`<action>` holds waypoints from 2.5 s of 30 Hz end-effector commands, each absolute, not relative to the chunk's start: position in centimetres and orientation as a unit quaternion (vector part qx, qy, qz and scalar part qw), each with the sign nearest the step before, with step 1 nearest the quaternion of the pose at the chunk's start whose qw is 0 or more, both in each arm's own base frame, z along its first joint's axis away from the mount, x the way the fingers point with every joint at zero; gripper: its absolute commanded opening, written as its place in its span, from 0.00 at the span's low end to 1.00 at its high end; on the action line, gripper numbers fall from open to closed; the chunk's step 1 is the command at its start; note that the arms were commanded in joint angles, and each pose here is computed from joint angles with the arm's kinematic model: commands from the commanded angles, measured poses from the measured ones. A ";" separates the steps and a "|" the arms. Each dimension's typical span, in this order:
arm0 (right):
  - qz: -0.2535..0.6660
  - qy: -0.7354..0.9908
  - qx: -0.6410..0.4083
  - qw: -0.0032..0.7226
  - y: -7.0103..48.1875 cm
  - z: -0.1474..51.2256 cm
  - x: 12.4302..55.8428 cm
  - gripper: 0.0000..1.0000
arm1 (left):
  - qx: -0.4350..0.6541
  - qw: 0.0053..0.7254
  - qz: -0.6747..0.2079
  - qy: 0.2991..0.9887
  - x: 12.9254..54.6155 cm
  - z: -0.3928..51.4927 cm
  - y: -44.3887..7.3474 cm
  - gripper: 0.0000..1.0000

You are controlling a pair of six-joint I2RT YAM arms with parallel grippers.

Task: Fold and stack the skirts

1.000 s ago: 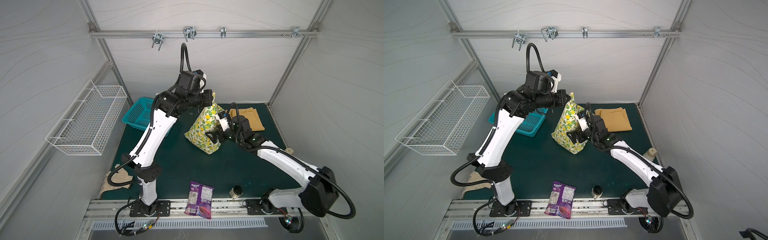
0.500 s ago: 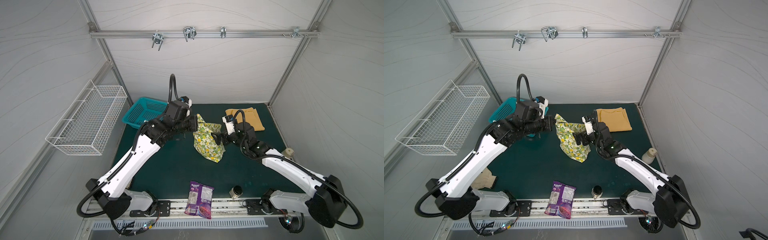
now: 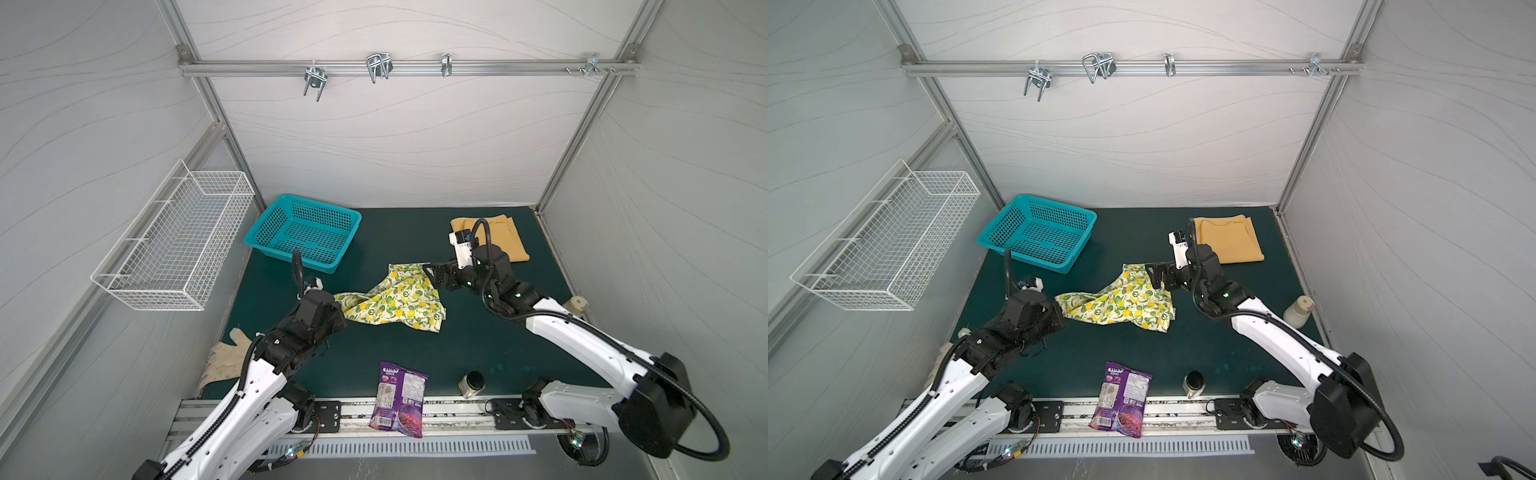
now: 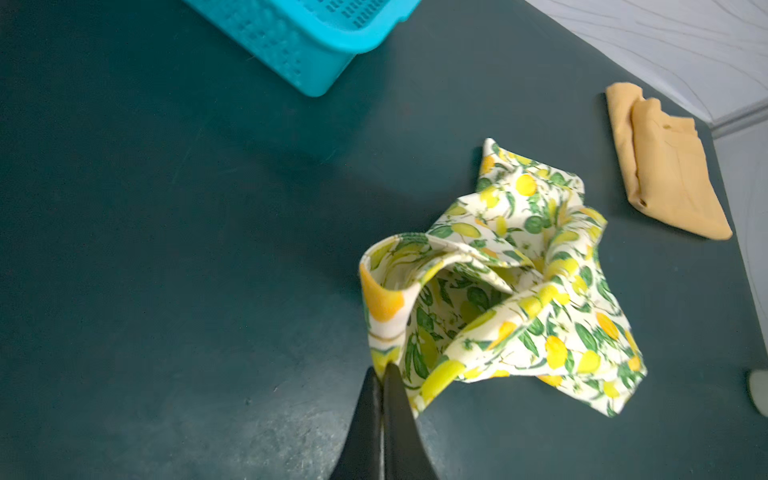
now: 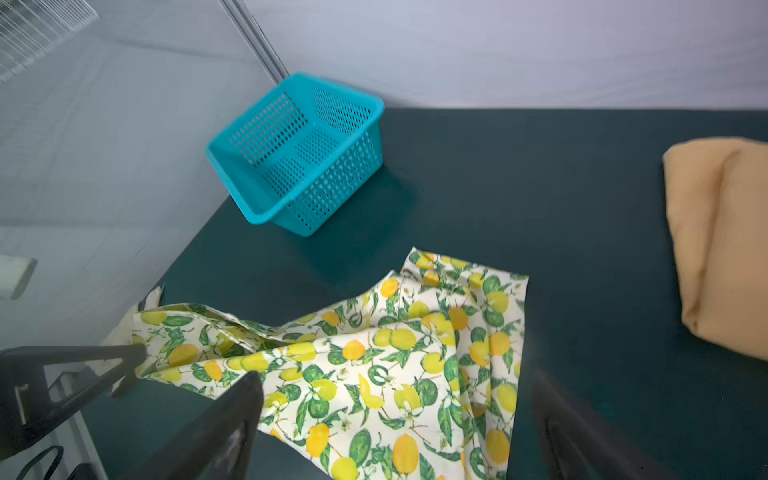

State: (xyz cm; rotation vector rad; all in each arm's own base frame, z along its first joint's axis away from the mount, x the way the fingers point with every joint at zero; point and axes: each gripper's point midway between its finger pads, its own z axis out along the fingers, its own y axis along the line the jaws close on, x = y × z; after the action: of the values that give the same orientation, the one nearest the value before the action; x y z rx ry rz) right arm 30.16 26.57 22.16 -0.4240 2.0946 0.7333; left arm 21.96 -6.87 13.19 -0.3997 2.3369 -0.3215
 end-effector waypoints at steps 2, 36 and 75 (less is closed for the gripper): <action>0.308 0.872 -0.166 0.343 28.7 19.0 30.0 0.99 | -0.242 0.377 -0.129 0.885 21.5 11.2 -5.0 0.27; 0.439 0.881 -0.136 0.116 36.8 9.4 25.0 0.99 | -0.216 0.318 -0.134 0.913 27.0 9.6 -7.5 0.66; 0.384 0.881 -0.187 0.203 33.1 17.8 23.5 0.99 | -0.179 0.283 -0.297 0.894 27.4 14.5 -11.8 0.84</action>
State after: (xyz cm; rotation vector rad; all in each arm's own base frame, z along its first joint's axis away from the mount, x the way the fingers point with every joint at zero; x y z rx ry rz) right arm 22.05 34.27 19.39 -0.5547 2.3697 1.0977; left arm 27.10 -9.67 11.70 -0.5559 2.4341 -0.6772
